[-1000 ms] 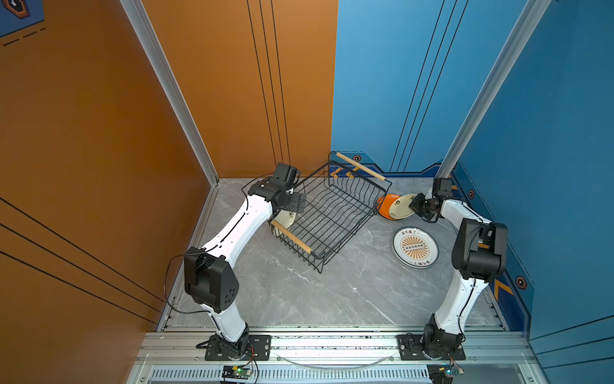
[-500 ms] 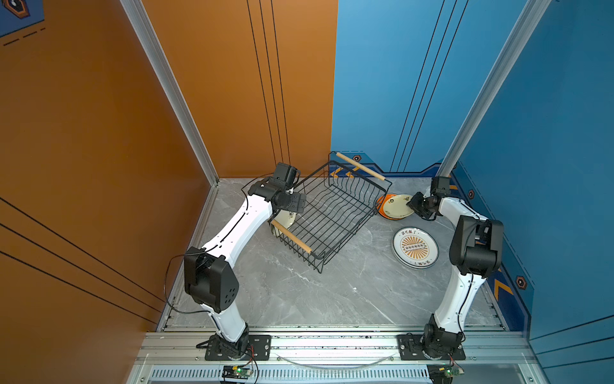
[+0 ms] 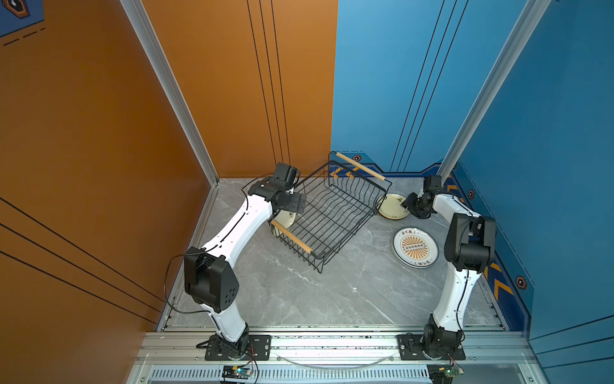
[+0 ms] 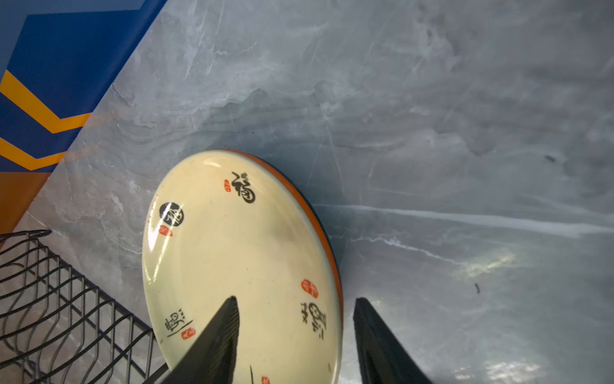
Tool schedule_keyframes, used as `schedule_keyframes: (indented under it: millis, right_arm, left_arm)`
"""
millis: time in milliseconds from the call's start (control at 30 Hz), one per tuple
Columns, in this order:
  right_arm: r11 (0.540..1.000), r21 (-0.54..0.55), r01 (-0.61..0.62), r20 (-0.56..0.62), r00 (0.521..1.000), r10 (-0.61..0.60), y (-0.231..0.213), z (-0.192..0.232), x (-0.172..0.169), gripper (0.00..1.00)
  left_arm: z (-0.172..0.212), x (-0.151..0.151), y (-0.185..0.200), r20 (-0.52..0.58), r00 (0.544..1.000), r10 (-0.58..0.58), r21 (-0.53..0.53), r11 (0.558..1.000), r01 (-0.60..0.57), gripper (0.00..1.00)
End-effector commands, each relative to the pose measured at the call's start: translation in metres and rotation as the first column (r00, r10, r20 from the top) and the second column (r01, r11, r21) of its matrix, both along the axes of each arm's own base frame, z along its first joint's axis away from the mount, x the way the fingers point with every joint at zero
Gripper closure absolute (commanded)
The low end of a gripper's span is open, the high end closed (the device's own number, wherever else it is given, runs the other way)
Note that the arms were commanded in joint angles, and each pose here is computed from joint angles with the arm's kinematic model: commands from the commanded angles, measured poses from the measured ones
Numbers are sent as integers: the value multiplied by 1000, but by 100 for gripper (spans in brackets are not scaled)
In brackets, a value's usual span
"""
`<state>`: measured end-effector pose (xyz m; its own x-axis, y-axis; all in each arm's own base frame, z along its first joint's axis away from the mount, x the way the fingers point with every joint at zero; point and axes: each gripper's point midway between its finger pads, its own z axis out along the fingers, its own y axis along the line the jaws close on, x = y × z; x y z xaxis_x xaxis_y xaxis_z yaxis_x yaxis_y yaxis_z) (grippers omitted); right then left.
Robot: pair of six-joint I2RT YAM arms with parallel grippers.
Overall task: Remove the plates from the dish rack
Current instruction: 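Release the cream plate with the right gripper while left grasps the last cream plate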
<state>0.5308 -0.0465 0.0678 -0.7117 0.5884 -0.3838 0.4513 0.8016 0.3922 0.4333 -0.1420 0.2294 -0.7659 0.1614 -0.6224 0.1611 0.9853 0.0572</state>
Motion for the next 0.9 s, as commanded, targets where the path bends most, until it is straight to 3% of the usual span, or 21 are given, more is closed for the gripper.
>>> schedule_keyframes:
  millis: [0,300,867]
  right_arm:
    - [998,-60,-14,-73,997,9,-1,-12,-6,40]
    - [991,-111,-74,-140,988,58,11,-22,-2,27]
    - [963,-188,-194,-242,959,146,28,-27,-6,20]
  left_arm:
    - [-8,-4,10,-35,999,7,31,999,-6,2]
    - [-13,-5,28,-50,997,59,61,997,-56,2]
    - [-31,-3,43,-106,991,84,115,991,-71,2]
